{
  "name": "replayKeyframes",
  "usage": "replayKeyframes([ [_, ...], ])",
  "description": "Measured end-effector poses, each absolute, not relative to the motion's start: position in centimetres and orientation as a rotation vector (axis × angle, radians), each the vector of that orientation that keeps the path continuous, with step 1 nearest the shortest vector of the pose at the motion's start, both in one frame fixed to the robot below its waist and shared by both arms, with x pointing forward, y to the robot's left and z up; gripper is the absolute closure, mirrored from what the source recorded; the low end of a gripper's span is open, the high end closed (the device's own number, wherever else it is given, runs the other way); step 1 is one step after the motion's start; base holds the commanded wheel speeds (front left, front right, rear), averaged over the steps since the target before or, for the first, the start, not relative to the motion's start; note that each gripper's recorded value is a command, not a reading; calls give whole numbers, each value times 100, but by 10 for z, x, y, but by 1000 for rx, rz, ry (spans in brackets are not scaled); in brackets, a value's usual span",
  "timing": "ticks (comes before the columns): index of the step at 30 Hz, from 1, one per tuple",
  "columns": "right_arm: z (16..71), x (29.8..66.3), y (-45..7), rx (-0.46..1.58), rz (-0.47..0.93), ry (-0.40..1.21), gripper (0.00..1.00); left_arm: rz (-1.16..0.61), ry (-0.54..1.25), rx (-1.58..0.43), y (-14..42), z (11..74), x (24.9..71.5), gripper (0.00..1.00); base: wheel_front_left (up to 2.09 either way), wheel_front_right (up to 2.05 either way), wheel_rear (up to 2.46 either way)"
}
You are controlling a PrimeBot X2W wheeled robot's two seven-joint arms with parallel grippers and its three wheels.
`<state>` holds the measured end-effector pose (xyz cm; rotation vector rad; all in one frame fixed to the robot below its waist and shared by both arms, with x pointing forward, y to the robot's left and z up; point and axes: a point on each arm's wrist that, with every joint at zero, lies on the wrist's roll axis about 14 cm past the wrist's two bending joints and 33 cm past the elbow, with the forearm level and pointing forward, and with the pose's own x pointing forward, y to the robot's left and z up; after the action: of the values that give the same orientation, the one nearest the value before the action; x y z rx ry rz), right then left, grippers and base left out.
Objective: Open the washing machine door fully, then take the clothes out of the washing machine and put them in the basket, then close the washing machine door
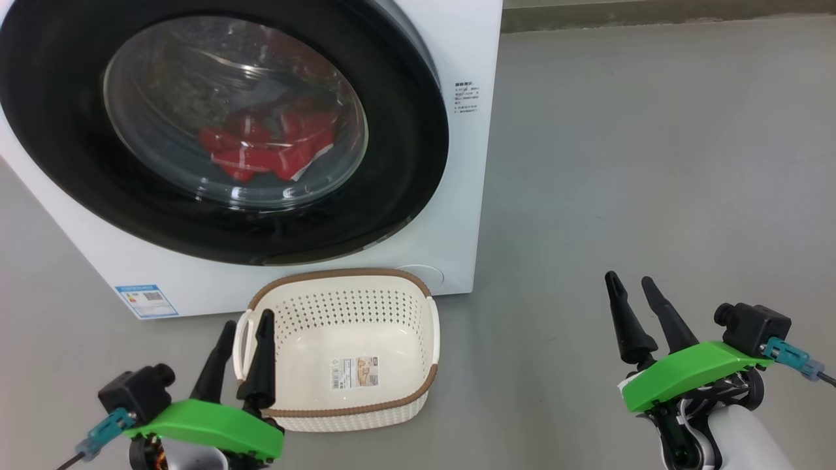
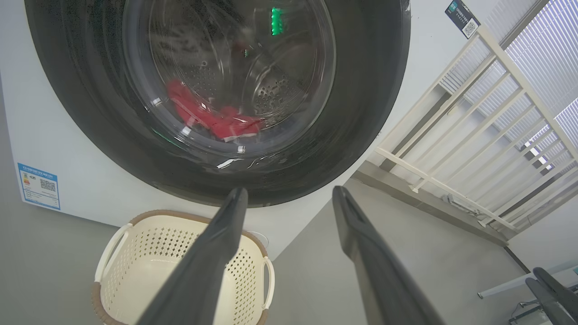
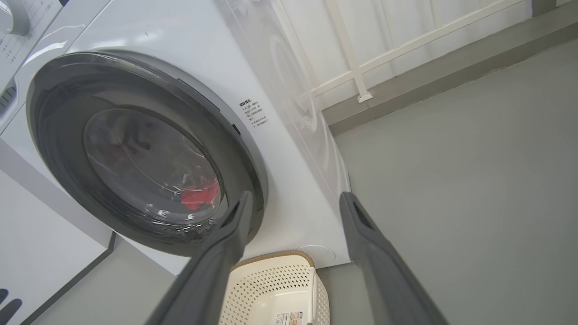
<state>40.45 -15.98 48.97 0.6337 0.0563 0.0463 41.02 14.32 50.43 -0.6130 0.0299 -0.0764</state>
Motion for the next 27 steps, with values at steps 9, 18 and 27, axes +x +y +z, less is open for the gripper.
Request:
replayKeyframes([
  [9,502,414,-158,543,68,15,0,-87,0,-514,142,510,415,0,0,0,0],
  [18,510,419,-151,434,108,-15,0,-94,-32,-417,140,517,421,0,0,0,0],
  [27,520,426,-145,332,138,-55,0,-121,-70,-320,133,526,428,0,0,0,0],
])
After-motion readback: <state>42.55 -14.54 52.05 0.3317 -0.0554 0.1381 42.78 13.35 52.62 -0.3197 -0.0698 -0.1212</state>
